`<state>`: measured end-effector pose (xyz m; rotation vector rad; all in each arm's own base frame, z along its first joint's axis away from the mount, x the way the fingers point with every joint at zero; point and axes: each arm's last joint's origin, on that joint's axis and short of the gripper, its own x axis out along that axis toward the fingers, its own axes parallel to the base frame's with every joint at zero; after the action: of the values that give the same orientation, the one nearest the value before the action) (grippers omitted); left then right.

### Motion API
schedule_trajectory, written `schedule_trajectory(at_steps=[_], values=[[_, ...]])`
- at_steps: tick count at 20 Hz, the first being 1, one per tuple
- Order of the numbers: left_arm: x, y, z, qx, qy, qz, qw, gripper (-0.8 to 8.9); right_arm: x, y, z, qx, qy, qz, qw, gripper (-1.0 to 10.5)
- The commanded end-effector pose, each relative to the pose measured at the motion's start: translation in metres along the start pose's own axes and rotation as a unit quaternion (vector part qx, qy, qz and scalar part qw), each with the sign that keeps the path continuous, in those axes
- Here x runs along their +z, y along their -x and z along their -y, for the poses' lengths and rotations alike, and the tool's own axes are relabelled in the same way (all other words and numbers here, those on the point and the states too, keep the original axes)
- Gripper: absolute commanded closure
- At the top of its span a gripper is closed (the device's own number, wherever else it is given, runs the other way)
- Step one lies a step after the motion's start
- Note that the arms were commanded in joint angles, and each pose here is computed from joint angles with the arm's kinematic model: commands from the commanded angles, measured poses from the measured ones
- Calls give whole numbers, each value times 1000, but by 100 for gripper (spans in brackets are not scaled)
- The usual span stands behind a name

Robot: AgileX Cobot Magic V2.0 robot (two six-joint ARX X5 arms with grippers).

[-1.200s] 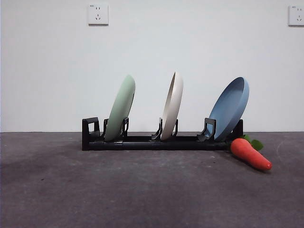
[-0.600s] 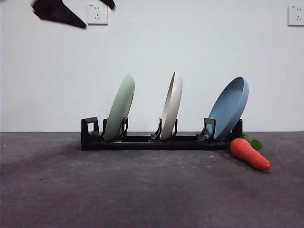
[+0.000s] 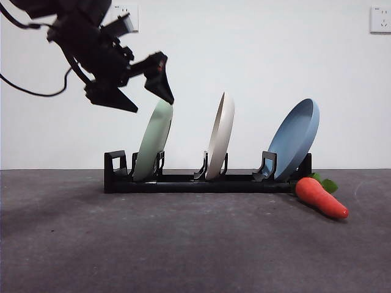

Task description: Take the green plate from the plate rack,put the plate on the table,take the carrot from the table,put the carrot in the plate

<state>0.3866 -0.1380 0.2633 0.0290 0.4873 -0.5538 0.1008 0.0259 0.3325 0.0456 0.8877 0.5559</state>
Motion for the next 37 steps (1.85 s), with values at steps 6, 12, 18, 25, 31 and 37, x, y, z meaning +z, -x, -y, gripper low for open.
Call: schedule_trajectory(at_steps=[6,12,18,25,31,37], values=[[-11,-19,5,-10,-6,-4,1000,485,1,0,0,-1,-4,1,1000,257],[-12,-19,5,-14,-2,-10,1000,762,1,0,0,-1,-4,1,1000,257],[-12,-19,4,-26,19,-10,999,822,1,0,0,-1,-4,1,1000,257],[1,-8,8,-53,39,15,998,822,1,0,0,-1,-4,1,1000,257],[31,30,18,-69,34,69,995,822,1,0,0,-1,-4,1,1000,258],[52,105,52,-131,-1,56,990,822,1,0,0,-1,-4,2,1000,258]])
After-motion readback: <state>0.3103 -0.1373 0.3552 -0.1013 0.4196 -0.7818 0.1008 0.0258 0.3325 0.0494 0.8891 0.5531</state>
